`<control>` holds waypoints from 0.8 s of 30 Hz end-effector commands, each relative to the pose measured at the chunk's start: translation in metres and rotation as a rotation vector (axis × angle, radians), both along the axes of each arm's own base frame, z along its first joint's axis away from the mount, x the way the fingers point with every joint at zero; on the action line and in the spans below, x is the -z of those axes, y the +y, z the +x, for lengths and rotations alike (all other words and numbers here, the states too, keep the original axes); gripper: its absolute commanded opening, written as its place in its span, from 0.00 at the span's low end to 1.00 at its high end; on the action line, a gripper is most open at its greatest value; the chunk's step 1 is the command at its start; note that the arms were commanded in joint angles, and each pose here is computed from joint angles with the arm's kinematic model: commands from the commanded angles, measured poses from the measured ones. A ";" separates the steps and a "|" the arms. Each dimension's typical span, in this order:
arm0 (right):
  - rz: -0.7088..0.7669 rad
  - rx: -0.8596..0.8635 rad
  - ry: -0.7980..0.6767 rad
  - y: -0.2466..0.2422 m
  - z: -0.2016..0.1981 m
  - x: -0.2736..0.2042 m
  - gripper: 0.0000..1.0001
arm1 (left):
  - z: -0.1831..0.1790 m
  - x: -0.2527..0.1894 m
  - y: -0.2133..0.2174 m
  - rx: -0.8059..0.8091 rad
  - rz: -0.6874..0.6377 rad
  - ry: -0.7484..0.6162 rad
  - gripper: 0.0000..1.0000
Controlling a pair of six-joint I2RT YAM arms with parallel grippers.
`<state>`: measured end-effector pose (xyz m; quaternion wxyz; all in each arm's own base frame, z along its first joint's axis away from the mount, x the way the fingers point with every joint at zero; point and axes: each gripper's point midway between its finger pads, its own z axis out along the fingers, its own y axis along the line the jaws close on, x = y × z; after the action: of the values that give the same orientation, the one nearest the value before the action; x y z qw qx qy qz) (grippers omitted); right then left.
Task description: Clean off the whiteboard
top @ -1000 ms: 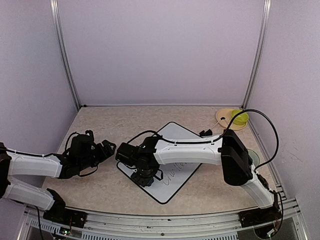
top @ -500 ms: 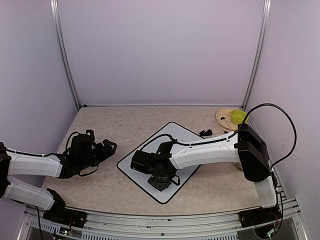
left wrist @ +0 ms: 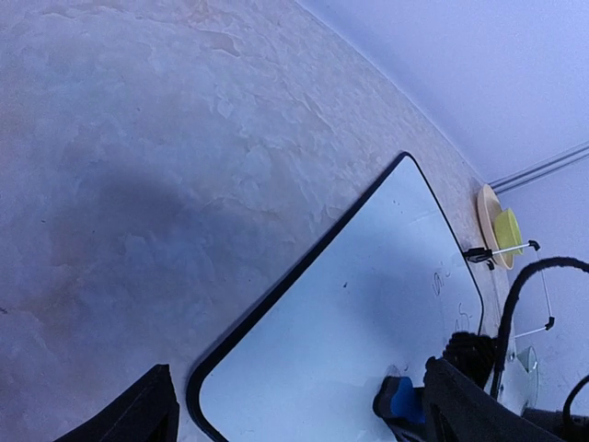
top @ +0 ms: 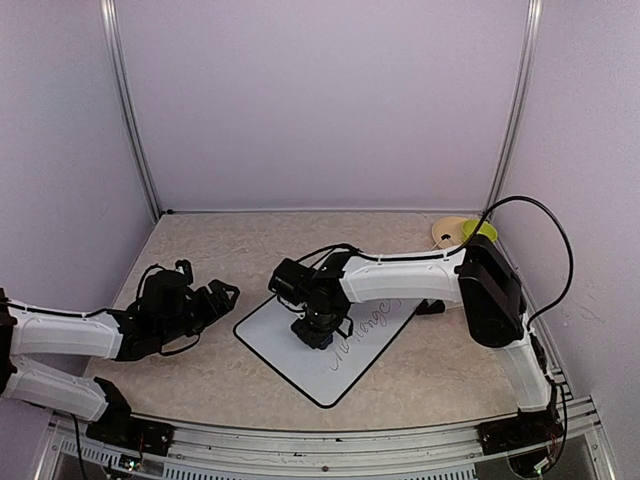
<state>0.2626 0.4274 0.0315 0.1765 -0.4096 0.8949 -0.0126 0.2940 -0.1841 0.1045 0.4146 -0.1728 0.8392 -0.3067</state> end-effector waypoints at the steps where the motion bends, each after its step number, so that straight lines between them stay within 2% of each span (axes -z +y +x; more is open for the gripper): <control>1: -0.009 0.075 -0.017 -0.025 0.052 0.016 0.34 | -0.005 0.001 0.005 -0.017 0.001 -0.003 0.89; 6: -0.016 0.147 -0.030 -0.060 0.079 0.015 0.34 | -0.005 0.000 0.005 -0.017 0.002 -0.003 0.89; 13: -0.024 0.140 0.010 -0.089 0.054 0.014 0.33 | -0.002 -0.001 0.003 -0.013 0.008 -0.008 0.89; 20: 0.158 -0.030 0.100 -0.024 -0.001 -0.020 0.33 | 0.001 0.001 -0.001 -0.008 0.005 -0.003 0.89; 24: 0.202 -0.060 0.119 0.001 0.002 -0.030 0.33 | 0.001 0.001 -0.002 -0.007 0.002 -0.001 0.89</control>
<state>0.2711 0.3953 0.0370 0.1615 -0.3985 0.9012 0.0541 0.2920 -0.1806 0.0964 0.4105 -0.1770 0.8444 -0.2953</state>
